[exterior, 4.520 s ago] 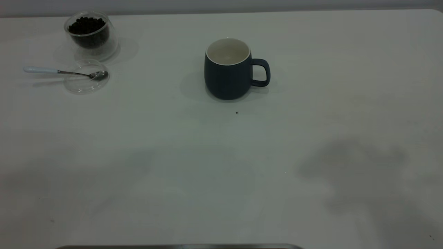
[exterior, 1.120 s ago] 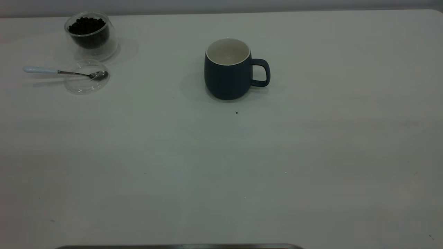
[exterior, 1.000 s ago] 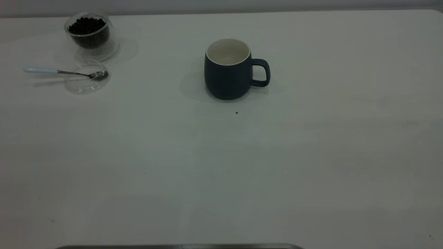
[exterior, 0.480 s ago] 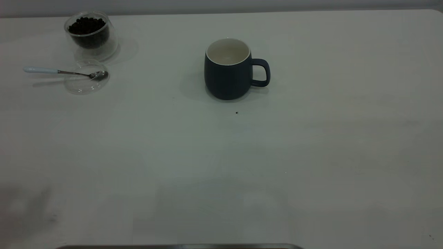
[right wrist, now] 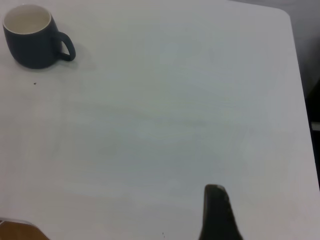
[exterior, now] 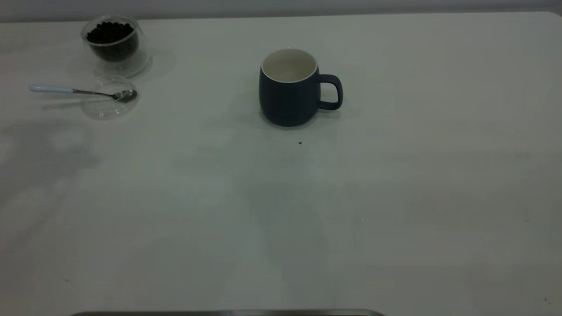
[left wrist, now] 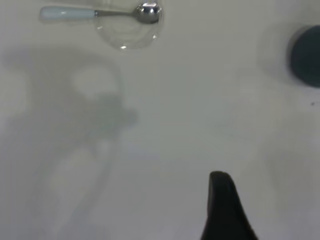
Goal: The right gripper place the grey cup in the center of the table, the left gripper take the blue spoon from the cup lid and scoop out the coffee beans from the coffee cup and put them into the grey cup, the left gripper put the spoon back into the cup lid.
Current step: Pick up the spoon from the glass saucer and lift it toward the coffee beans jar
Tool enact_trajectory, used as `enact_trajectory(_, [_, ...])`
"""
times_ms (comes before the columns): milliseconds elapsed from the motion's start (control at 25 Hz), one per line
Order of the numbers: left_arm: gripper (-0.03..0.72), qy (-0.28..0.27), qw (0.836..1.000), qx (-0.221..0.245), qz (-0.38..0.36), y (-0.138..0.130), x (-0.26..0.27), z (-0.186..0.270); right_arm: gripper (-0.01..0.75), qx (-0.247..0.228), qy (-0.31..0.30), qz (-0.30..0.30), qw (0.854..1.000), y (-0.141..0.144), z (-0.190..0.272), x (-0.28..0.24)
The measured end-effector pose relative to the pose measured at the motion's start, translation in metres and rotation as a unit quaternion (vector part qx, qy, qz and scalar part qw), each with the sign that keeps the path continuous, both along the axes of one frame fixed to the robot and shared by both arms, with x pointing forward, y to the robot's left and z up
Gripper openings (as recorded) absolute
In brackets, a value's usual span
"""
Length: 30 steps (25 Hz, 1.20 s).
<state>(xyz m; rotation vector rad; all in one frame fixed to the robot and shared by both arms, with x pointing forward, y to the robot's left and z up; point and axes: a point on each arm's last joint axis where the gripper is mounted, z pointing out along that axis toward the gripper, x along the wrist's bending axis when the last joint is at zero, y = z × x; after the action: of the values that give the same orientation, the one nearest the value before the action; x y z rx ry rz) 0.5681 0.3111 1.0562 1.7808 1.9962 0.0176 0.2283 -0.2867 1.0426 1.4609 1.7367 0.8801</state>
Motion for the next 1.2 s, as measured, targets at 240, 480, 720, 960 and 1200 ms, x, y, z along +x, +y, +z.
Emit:
enact_trajectory(240, [0.504,0.003,0.993,-0.117,-0.014,0.054,0.041,-0.034,0.459,0.000,0.000,0.000,1.000,0.000,0.000,0.000])
enact_trajectory(480, [0.504,0.015,0.992,-0.129,-0.006,0.108,0.050,-0.091,0.459,0.000,0.000,0.000,1.000,0.000,0.000,0.000])
enact_trajectory(720, [0.503,0.038,0.990,-0.136,-0.016,0.128,0.068,-0.137,0.459,0.000,0.000,0.000,1.000,0.000,0.000,0.000])
enact_trajectory(960, [0.503,0.063,0.988,-0.138,-0.042,0.141,0.093,-0.173,0.459,0.000,0.000,0.000,1.000,0.000,0.000,0.000])
enact_trajectory(1200, [0.502,0.066,0.986,-0.139,-0.063,0.151,0.113,-0.203,0.459,0.000,0.000,0.000,1.000,0.000,0.000,0.000])
